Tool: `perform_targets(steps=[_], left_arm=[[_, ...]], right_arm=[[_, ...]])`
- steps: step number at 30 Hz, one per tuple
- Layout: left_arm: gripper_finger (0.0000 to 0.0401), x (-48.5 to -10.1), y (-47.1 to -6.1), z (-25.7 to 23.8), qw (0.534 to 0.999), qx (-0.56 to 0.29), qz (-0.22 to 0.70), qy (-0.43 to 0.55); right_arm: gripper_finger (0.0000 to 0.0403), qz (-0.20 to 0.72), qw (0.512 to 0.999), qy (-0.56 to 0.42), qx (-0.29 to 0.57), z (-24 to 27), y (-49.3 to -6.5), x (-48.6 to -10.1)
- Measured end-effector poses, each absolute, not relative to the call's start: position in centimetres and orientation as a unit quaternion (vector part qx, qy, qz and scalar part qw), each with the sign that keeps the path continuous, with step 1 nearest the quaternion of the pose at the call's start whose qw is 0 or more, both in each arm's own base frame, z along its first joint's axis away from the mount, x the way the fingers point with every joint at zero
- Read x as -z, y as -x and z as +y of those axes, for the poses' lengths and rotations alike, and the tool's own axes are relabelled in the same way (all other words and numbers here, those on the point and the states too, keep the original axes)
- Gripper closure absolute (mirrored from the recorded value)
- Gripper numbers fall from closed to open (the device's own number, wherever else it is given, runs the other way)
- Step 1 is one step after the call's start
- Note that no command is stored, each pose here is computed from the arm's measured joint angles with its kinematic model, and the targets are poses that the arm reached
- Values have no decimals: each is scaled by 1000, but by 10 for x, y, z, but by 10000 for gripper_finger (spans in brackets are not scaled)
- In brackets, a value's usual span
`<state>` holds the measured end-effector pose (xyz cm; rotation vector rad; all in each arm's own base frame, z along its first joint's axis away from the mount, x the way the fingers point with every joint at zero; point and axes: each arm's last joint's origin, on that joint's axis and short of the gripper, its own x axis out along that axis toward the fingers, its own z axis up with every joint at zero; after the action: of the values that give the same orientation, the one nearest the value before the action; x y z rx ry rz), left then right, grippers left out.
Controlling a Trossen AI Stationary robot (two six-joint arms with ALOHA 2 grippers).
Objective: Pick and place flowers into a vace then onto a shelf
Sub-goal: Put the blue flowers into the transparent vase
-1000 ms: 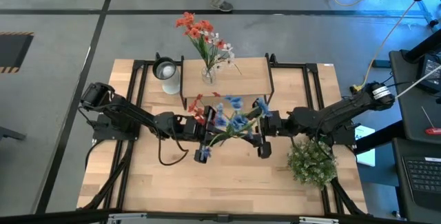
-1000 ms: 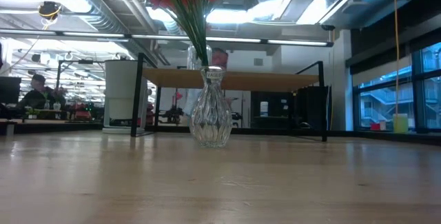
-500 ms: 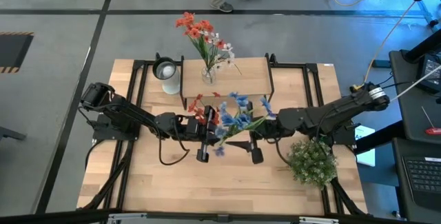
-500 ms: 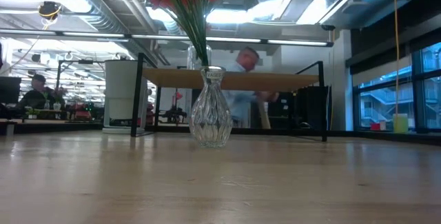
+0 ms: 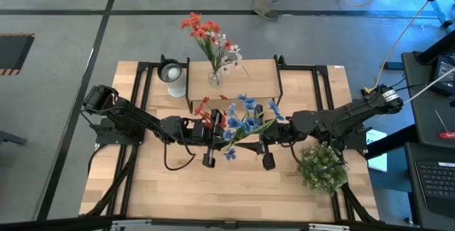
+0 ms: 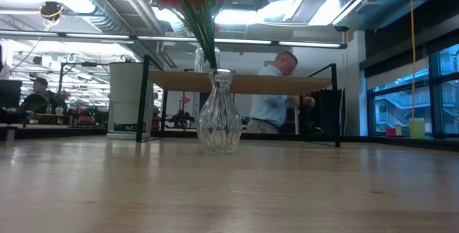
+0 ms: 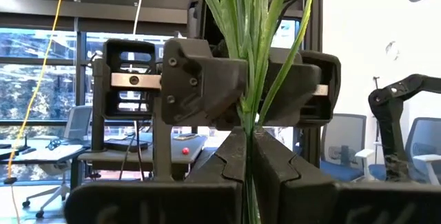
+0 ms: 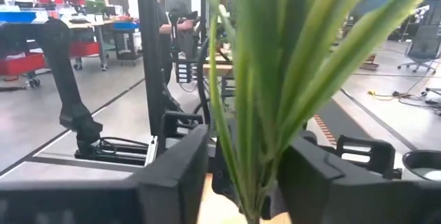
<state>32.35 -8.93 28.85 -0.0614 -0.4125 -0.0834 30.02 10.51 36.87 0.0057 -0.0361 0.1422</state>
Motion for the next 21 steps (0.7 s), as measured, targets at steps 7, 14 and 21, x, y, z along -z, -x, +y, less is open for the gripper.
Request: perform_targets(steps=[7, 14, 21], left_arm=[[384, -288, -324, -90, 979, 39, -202, 10], [312, -288, -323, -93, 978, 51, -201, -12], [240, -287, -315, -107, 988, 64, -137, -23]], right_arm=[[356, -17, 997, -1, -69, 105, -300, -369], [387, -15, 997, 9, -71, 105, -300, -368], [396, -12, 997, 0, -72, 104, -295, -371]])
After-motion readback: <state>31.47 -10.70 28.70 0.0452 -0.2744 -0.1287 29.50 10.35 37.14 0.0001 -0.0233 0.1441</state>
